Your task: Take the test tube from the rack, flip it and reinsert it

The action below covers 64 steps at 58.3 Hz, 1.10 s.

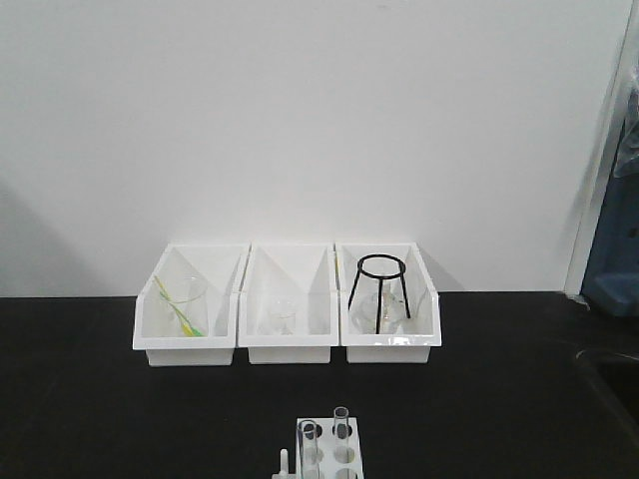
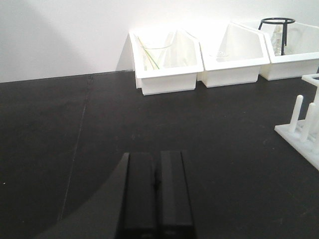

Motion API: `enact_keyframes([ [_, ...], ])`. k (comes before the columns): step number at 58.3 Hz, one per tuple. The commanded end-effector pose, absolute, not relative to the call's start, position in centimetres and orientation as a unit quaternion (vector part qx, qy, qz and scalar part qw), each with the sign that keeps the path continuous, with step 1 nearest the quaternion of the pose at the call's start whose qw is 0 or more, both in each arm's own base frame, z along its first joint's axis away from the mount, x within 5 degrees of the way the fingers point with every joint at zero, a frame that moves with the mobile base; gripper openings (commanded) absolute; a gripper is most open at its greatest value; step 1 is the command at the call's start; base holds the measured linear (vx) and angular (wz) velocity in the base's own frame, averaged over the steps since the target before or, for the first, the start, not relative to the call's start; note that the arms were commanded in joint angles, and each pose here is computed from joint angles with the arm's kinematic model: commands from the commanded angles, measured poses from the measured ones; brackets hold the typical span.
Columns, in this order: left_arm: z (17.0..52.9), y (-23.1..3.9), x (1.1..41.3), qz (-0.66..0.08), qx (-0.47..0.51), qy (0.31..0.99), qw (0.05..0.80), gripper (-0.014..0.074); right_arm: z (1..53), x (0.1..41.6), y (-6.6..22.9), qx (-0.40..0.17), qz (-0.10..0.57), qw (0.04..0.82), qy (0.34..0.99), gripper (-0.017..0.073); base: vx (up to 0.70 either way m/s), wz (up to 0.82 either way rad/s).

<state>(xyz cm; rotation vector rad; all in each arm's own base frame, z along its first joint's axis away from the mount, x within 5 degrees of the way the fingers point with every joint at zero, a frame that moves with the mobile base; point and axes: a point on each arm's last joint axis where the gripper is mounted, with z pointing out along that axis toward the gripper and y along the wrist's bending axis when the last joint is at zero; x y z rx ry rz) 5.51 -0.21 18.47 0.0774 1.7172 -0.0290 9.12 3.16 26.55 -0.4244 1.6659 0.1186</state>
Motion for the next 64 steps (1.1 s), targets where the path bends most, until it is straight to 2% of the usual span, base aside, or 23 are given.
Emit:
enact_keyframes([
  [1, 19.4, -0.3, 5.5, -0.024, 0.033, 0.726, 0.686, -0.0006, 26.5, 8.4, 2.4, -0.147, 0.05, 0.675, 0.721, -0.0011, 0.0, 0.0],
  [7, 19.4, -0.3, 5.5, -0.024, 0.033, 0.726, 0.686, -0.0006, 24.3, 7.6, 1.3, -0.107, 0.019, 0.689, 0.717, -0.0011, 0.0, 0.0],
  [16, 19.4, -0.3, 5.5, -0.024, 0.033, 0.726, 0.686, -0.0006, 21.3, 6.2, 0.5, -0.047, 0.011, 0.721, 0.691, -0.0011, 0.0, 0.0],
  [22, 19.4, -0.3, 5.5, -0.024, 0.033, 0.726, 0.686, -0.0006, 20.3, 5.5, 0.3, -0.03, 0.004, 0.736, 0.676, -0.0011, 0.0, 0.0],
  [64, 19.4, -0.3, 5.5, -0.024, 0.033, 0.726, 0.686, -0.0006, 20.3, 5.6, 0.3, -0.033, 0.0, 0.731, 0.682, -0.0011, 0.0, 0.0],
])
